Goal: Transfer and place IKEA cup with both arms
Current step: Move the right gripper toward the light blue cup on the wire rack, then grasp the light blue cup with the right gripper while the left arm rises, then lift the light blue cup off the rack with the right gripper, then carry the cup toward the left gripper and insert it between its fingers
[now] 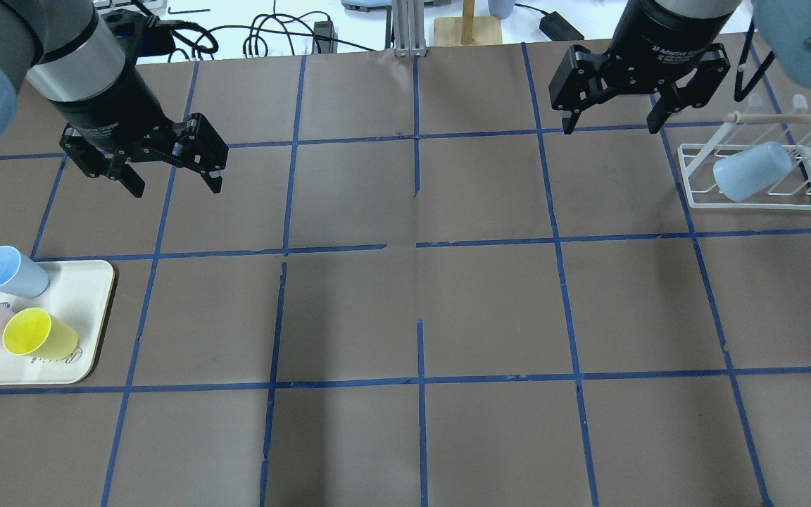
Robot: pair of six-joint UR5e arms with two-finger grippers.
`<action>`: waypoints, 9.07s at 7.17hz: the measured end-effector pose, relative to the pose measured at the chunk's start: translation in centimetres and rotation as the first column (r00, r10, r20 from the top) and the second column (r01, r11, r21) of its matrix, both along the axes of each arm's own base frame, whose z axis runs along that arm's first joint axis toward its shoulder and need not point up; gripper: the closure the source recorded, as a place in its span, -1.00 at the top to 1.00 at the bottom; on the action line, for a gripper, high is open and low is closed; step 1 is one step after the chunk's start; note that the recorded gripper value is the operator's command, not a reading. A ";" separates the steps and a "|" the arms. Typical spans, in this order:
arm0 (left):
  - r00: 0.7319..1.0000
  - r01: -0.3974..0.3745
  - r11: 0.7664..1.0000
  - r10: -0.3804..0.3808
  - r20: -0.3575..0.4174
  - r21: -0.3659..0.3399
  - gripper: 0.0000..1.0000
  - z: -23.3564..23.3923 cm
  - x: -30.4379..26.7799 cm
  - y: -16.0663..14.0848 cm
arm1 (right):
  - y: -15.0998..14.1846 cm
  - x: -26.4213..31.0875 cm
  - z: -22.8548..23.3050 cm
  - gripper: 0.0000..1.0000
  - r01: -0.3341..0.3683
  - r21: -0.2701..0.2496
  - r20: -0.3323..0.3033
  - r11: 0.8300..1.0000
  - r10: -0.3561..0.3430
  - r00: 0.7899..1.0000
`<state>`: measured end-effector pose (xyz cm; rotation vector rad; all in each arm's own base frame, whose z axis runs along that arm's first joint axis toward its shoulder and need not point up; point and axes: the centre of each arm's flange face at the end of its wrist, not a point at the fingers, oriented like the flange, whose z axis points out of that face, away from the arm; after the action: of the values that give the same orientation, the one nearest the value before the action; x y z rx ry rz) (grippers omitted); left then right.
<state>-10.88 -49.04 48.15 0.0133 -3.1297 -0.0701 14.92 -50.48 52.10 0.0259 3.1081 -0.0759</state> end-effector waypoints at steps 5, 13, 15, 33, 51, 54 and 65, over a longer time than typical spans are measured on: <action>1.000 0.005 1.000 -0.005 -0.004 -0.003 1.00 0.1 0.0 0.1 | -0.5 -1.6 -0.2 1.00 -0.012 -0.002 -0.002 1.000 0.012 1.000; 1.000 0.013 1.000 -0.013 -0.005 0.007 1.00 -0.4 0.0 1.0 | -6.6 -24.7 -7.7 1.00 -0.381 -0.067 -0.033 0.922 0.379 0.925; 1.000 0.015 1.000 -0.015 -0.008 -0.001 1.00 -0.1 0.0 1.0 | -7.1 -28.7 -11.7 1.00 -0.522 -0.110 -0.047 0.846 0.520 0.853; 0.493 -0.119 0.976 0.220 -0.842 0.185 1.00 -5.3 -8.6 -1.7 | -8.5 -34.8 -22.9 0.63 -0.686 -0.156 -0.003 0.711 0.694 0.720; 0.056 -0.058 0.973 0.226 -0.973 0.222 1.00 -7.4 -11.7 -1.8 | -3.7 -31.5 -5.1 0.19 -0.698 -0.168 -0.023 0.696 0.705 0.709; 0.013 -0.045 0.974 0.223 -0.975 0.222 1.00 -7.0 -12.5 -1.8 | -2.1 -25.7 -2.7 0.14 -0.711 -0.430 0.105 0.557 0.813 0.573; -0.084 -0.039 0.975 0.217 -0.973 0.220 1.00 -5.4 -12.3 -3.0 | -0.4 -0.2 1.1 0.20 -0.582 -0.792 0.135 0.185 0.982 0.129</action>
<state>-23.19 -52.00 42.80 0.1797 -1.4680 -0.1721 14.76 -50.89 53.20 -1.4305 1.7546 -0.7701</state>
